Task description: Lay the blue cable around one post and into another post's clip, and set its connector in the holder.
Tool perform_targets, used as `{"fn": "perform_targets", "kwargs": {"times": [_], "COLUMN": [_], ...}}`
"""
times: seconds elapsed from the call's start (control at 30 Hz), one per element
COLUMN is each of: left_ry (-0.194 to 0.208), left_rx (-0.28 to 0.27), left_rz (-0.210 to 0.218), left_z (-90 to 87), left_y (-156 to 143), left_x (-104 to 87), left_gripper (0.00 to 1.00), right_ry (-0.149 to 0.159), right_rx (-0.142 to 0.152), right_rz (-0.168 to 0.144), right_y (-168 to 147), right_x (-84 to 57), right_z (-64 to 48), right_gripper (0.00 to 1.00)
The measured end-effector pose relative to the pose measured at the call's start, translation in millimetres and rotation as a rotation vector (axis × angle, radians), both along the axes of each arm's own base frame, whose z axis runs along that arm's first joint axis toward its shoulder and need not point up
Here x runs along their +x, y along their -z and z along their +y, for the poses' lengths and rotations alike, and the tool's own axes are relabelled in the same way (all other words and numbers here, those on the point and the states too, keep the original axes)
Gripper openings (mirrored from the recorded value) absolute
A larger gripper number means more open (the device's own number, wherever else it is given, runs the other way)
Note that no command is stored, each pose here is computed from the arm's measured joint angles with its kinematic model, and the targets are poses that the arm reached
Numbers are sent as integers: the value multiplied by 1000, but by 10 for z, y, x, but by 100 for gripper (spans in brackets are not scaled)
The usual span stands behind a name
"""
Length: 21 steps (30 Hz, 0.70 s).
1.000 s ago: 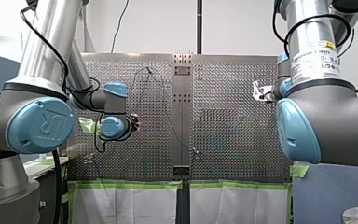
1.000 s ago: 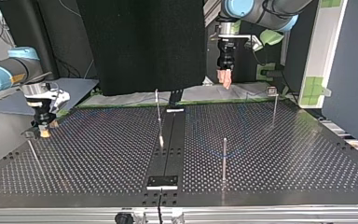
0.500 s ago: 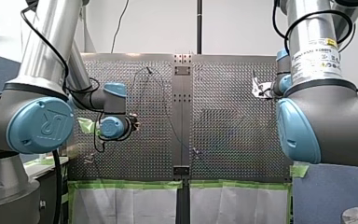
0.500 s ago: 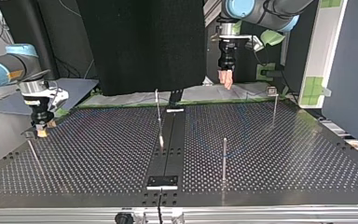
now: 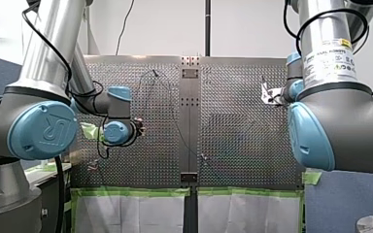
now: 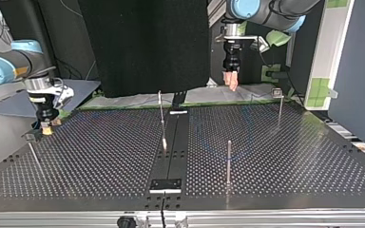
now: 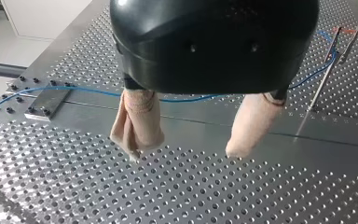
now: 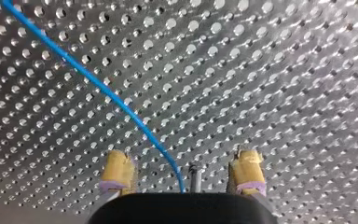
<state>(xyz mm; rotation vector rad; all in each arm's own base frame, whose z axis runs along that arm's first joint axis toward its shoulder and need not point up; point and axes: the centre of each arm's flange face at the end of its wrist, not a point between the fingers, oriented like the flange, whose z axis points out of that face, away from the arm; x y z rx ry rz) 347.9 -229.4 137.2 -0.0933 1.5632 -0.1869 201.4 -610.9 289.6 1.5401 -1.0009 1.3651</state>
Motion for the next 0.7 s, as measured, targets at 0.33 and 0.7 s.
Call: {"fn": "perform_targets", "kwargs": {"times": [0.33, 0.7], "left_ry": [14, 39], "left_rx": [-5, -1], "left_rz": [10, 33], "left_z": [-11, -9], "left_y": [21, 112], "left_x": [-34, -191], "left_gripper": [100, 100], "right_ry": [-55, -95], "right_rx": [-45, -35], "right_rz": [-8, -12], "right_y": [-213, 51], "right_x": [312, 754], "right_z": [446, 856], "right_gripper": [100, 100]}}
